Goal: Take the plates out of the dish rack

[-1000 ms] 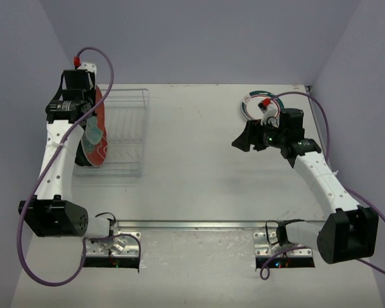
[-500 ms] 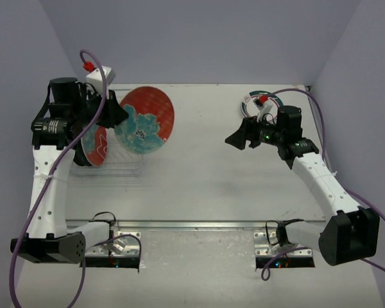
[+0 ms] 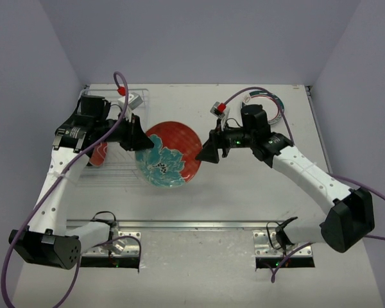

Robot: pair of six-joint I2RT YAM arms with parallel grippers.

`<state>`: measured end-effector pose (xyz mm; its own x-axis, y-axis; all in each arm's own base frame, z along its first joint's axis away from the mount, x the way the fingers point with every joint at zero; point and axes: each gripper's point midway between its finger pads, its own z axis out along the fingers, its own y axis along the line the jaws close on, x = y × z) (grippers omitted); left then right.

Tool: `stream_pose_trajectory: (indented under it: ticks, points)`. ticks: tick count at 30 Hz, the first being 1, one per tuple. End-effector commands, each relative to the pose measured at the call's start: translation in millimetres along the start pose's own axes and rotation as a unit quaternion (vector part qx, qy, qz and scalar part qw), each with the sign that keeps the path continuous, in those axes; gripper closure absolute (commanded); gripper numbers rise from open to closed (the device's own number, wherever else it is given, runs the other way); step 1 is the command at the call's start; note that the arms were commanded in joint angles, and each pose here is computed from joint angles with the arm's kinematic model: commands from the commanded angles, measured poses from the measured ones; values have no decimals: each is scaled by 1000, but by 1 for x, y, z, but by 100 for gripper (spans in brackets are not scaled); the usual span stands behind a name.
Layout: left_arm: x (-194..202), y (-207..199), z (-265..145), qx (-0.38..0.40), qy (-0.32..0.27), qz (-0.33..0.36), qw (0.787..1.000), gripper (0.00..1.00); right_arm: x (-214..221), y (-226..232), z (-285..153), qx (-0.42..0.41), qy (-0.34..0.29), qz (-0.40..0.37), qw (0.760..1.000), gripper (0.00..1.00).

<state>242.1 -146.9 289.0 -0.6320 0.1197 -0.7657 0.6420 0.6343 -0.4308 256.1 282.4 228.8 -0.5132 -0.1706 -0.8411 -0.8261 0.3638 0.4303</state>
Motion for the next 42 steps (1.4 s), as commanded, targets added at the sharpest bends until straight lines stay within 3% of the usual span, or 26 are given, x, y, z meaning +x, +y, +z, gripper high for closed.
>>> stream_pose_trajectory:
  ticks: [1,5,9,13,14,16,18,21,22,28,33,38,42]
  points:
    - [-24,-33,-9,56,-56,74,994,100,-10,18,12,-40,9,-28,999,35]
    - [-18,-33,-5,67,-43,72,994,100,-8,16,24,-49,26,2,998,40]
    - [-17,-35,-5,72,-42,77,994,100,-7,17,30,-62,36,29,997,54]
    - [-18,-33,-4,67,-43,79,994,100,-2,24,32,-87,48,54,994,96]
    - [-19,-31,-3,62,-43,78,994,95,0,24,31,-87,50,65,993,100]
    - [-20,-25,-2,48,-43,78,995,72,2,20,27,-86,51,93,991,100]
    - [-21,-17,-1,28,-37,75,996,36,3,9,18,-81,46,135,987,100]
    - [-25,-1,-1,-17,-41,68,997,5,7,-25,-7,-52,21,195,979,100]
    - [-26,3,-2,-31,-44,66,996,0,9,-36,-17,-39,11,211,977,100]
    - [-43,24,-7,-102,-80,67,989,0,24,-102,-93,56,-66,287,954,100]
    - [-44,39,-6,-134,-81,55,986,0,57,-151,-149,141,-94,322,931,100]
    - [-47,45,-4,-144,-90,41,985,0,68,-173,-159,167,-96,341,920,100]
    - [-54,60,-6,-186,-104,14,977,0,49,-199,-153,175,-143,387,894,100]
